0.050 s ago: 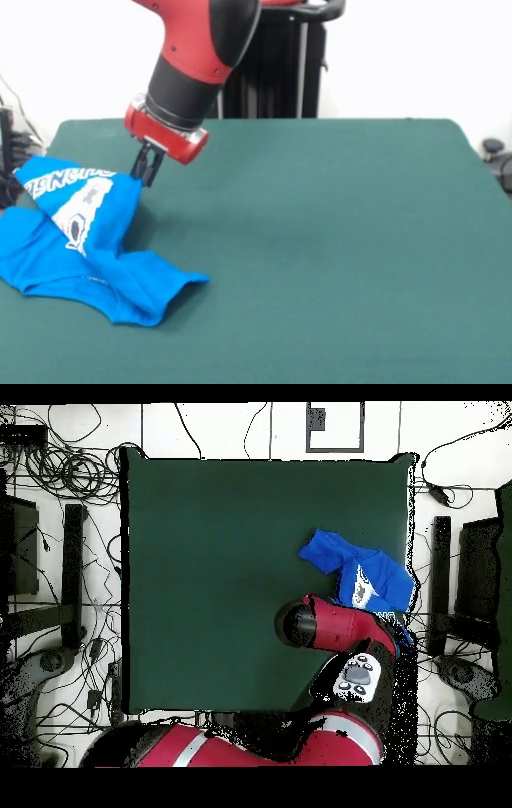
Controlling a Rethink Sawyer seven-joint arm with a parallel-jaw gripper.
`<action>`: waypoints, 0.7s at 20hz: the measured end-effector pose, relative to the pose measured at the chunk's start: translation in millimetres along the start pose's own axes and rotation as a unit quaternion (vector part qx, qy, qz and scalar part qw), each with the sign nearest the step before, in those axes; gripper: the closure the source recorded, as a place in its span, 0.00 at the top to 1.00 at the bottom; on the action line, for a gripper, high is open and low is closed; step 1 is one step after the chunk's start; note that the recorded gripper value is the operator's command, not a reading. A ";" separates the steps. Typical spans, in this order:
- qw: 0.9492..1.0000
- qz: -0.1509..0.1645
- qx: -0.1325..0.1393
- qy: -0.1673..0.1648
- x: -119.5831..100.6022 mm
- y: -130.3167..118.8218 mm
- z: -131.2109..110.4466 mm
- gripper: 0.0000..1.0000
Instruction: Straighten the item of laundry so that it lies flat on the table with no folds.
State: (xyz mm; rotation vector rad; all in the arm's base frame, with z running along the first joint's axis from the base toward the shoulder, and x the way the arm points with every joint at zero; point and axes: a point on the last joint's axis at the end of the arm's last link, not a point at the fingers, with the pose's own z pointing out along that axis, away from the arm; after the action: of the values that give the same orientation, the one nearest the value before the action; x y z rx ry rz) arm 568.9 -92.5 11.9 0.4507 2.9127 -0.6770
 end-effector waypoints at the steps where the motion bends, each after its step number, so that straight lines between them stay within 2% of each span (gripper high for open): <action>1: 1.000 0.000 -0.002 -0.001 0.8 4.8 -4.0 0.00; 6: 1.000 0.002 -0.007 -0.001 6.1 21.7 -15.1 0.00; 14: 1.000 0.014 -0.005 0.002 10.4 26.7 -22.1 0.00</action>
State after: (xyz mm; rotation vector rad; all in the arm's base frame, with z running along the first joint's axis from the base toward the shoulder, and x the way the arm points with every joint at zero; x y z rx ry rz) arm 566.3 -57.1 18.7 0.4911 2.9060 -0.6582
